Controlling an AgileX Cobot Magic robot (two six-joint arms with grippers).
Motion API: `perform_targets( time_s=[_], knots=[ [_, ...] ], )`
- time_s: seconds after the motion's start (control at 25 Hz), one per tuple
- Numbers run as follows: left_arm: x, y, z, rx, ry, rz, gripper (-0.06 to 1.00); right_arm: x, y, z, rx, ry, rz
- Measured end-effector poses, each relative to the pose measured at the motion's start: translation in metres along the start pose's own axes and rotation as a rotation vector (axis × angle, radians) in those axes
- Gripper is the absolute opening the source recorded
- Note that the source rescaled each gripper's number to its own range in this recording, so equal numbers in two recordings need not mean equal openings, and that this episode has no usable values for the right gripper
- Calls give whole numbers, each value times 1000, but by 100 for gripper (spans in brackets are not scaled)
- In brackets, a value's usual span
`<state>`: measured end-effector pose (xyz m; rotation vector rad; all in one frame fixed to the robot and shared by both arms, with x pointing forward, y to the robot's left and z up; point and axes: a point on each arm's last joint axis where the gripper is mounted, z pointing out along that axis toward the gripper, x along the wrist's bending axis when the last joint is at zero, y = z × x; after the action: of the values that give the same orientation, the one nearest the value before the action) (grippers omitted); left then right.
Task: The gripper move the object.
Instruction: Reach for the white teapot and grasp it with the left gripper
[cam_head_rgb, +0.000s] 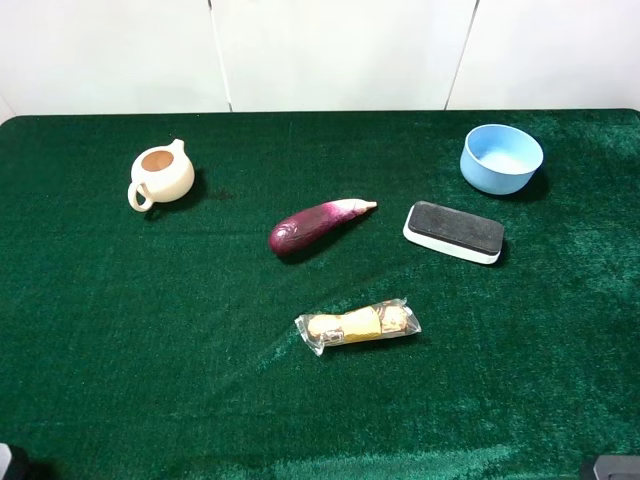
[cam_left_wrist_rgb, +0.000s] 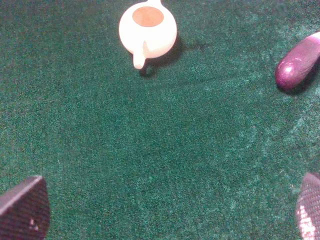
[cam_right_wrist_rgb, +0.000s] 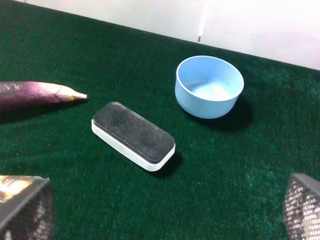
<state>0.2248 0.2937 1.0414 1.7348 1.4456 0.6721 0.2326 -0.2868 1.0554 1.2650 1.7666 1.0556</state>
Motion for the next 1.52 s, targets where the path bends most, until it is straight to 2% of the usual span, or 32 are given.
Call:
perform_targets(
  time_s=[1.52],
  knots=[
    [0, 0, 0, -1, 0, -1, 100, 0, 0, 0, 0, 0, 0]
  ],
)
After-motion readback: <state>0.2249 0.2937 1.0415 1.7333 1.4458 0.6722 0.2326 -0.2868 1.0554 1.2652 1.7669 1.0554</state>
